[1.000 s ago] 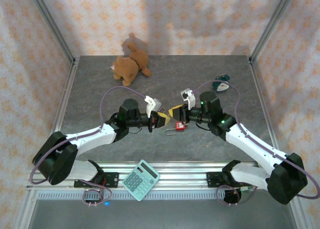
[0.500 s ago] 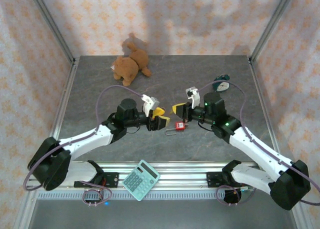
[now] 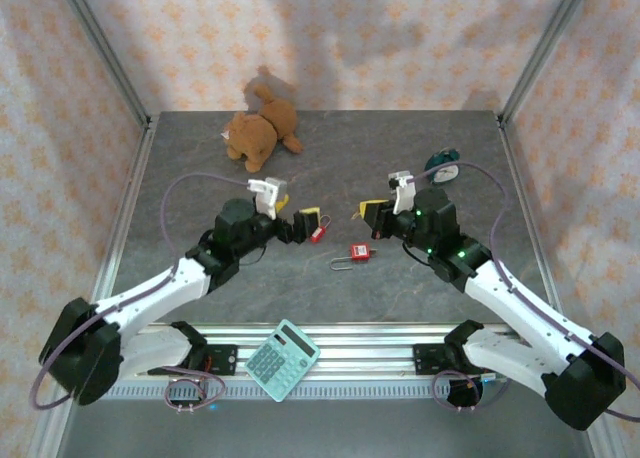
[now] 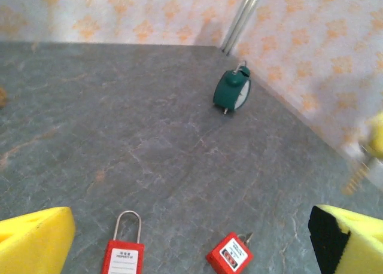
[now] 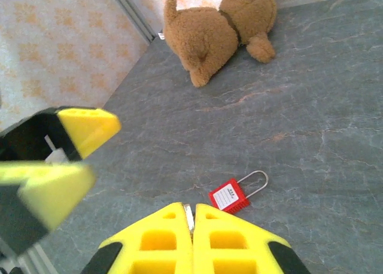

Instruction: Unlock with the key

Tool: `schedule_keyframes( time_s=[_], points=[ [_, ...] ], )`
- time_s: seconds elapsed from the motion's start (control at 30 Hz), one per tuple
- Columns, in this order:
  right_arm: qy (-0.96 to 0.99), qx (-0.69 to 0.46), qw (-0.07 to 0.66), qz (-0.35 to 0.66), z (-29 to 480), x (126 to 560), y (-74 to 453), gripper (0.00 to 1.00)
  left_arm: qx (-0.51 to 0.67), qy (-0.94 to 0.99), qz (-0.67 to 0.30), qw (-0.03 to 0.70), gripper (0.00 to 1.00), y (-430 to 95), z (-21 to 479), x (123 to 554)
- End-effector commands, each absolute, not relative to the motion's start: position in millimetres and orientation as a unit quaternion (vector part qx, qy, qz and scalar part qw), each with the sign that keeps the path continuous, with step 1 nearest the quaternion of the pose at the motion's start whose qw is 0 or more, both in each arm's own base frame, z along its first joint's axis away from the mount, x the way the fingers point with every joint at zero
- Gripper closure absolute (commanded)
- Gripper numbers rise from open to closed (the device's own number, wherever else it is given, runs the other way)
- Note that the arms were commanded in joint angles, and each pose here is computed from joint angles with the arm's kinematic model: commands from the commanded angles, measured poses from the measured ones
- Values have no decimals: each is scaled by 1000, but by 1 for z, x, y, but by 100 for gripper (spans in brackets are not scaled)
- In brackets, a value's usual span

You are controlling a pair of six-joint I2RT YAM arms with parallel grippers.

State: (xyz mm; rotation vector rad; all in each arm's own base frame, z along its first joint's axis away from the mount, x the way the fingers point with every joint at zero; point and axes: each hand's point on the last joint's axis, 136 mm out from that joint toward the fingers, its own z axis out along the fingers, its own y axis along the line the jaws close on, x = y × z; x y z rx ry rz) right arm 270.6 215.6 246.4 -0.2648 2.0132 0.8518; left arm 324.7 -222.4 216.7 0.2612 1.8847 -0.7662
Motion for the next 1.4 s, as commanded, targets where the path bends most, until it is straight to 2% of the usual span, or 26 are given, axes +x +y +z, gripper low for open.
schedule_keyframes(
  time_s=[0.0,0.13,0.27,0.53,0.7,0.87,1.0,1.17,1.37],
  points=[
    [817,-88,463,331,246,270,204,95,66,806,-360,465,0,-223,213,349],
    [820,-83,461,328,242,265,199,95,59,894,-218,388,1,-207,162,375],
    [822,-81,460,325,239,263,197,95,132,935,-48,326,1,-209,129,383],
    [823,-79,454,331,238,260,197,96,251,931,123,233,0,-246,67,404],
    [823,-80,454,333,241,256,195,96,256,928,161,218,0,-242,45,412],
    [822,-80,452,336,241,255,196,96,228,913,248,229,1,-208,47,415],
    [820,-80,452,343,242,255,198,96,188,923,251,222,4,-179,40,407],
    [820,-78,449,346,239,255,199,96,103,945,222,215,14,-137,37,396],
    [819,-78,444,355,237,255,203,96,41,947,229,222,17,-97,46,370]
  ],
)
